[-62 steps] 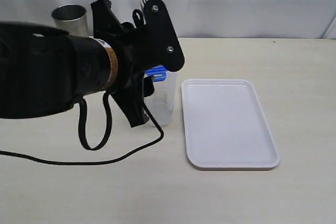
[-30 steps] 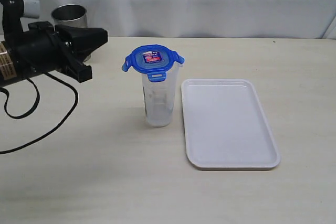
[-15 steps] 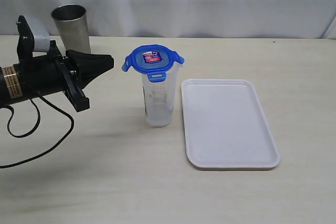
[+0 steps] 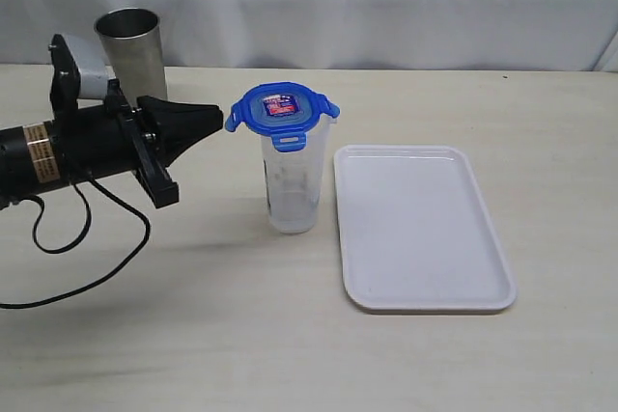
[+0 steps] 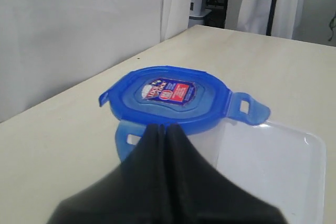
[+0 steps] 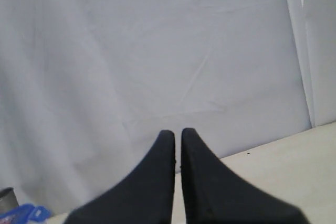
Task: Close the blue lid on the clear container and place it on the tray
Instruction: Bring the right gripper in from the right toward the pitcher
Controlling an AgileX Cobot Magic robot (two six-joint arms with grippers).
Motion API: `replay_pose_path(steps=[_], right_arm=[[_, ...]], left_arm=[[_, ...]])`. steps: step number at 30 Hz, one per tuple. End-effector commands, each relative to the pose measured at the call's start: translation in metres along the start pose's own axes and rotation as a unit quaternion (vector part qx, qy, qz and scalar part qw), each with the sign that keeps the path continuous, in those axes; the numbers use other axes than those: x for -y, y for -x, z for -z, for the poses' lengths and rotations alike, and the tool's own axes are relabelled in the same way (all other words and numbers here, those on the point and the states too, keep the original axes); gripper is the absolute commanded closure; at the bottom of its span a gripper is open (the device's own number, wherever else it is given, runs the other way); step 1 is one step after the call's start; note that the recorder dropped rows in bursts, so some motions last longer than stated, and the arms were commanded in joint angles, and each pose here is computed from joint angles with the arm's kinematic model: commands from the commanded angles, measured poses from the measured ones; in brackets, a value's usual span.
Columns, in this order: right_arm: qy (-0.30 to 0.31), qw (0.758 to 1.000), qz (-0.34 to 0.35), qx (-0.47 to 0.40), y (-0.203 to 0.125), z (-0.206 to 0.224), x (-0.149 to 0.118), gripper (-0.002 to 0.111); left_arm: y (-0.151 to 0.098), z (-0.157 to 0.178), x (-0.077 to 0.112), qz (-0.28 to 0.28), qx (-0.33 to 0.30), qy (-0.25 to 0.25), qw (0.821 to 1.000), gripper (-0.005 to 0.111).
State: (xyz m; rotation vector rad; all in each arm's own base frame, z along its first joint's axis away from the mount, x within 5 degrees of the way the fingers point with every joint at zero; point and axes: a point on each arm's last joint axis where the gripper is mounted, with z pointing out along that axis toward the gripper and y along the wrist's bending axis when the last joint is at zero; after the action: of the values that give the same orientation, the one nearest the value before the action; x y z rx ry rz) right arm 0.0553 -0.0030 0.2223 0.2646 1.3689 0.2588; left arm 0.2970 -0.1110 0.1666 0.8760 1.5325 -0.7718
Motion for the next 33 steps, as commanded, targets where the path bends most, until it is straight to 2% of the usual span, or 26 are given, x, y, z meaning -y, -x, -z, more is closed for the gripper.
replay_pose_path(steps=[1,6,11,15,18,26,29,30,33], right_arm=[[-0.011,1.0,-0.024,0.008,0.012,-0.008,-0.002,0.104],[-0.024,0.998,-0.013,-0.059,0.033,-0.041,-0.013,0.104],[0.029,0.984,0.028,-0.174,0.036,-0.094,-0.039,0.104],[0.089,0.963,0.082,-0.242,0.022,-0.14,-0.071,0.104],[0.102,0.943,0.109,-0.297,0.008,-0.168,-0.086,0.104],[0.092,0.891,0.179,-0.407,-0.005,-0.226,-0.09,0.104],[0.132,0.867,0.158,-0.454,-0.009,-0.238,-0.089,0.104],[0.153,0.867,0.121,-0.458,-0.009,-0.242,-0.091,0.104],[0.258,0.855,0.057,-0.445,-0.009,-0.251,-0.088,0.104]], left_arm=[[0.0,-0.005,-0.001,0.005,0.008,0.003,1.0,0.107],[-0.001,-0.003,-0.004,0.004,0.006,0.013,1.0,0.107],[0.0,-0.003,-0.006,-0.003,0.009,0.025,1.0,0.107],[-0.001,-0.003,-0.008,-0.01,0.005,0.035,0.999,0.107],[-0.001,-0.003,-0.01,-0.007,0.002,0.045,0.999,0.107],[-0.001,-0.004,-0.012,-0.009,-0.005,0.047,0.999,0.107],[-0.002,-0.004,-0.011,-0.01,-0.006,0.046,0.999,0.107],[-0.002,-0.004,-0.011,-0.011,-0.007,0.045,0.999,0.107],[-0.002,-0.004,-0.011,-0.01,-0.008,0.045,0.999,0.107]])
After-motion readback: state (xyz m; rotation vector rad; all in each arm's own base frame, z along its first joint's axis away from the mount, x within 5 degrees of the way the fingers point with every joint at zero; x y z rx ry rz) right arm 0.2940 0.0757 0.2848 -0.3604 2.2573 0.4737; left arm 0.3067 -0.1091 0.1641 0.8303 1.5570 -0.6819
